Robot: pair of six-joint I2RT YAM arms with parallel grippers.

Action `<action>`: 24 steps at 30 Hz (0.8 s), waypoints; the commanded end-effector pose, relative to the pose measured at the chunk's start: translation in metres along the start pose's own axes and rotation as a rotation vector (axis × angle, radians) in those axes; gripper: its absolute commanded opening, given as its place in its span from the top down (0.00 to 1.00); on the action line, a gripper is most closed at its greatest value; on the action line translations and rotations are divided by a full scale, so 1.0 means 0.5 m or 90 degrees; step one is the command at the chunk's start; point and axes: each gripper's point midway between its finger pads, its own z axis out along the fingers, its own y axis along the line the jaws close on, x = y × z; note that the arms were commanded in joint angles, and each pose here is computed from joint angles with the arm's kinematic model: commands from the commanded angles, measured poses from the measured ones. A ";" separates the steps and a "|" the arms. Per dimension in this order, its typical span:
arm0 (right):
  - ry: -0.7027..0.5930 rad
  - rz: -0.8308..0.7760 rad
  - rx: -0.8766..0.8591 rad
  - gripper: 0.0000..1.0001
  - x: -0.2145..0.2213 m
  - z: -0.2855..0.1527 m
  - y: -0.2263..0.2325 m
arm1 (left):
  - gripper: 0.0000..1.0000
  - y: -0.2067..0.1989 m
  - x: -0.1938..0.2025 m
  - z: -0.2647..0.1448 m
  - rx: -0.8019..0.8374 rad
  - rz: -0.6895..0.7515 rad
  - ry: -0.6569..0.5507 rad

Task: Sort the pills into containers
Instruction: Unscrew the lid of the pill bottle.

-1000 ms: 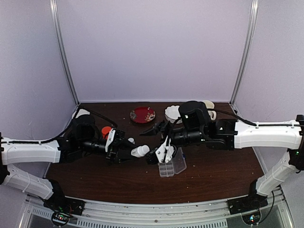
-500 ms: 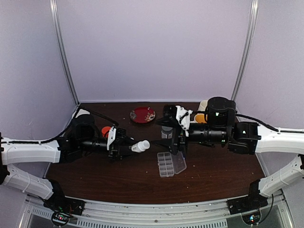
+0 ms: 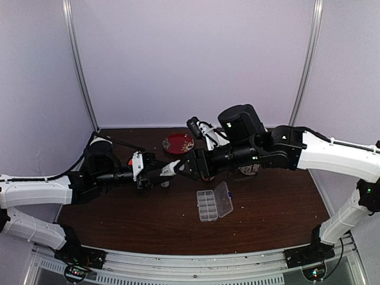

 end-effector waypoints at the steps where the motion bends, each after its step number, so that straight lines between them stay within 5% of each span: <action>1: 0.041 0.104 0.007 0.33 0.013 -0.014 -0.005 | 0.83 0.020 -0.024 -0.008 -0.042 0.042 -0.019; 24: 0.042 0.113 0.014 0.50 -0.007 0.037 -0.015 | 0.84 0.007 -0.018 0.000 -0.024 0.048 -0.018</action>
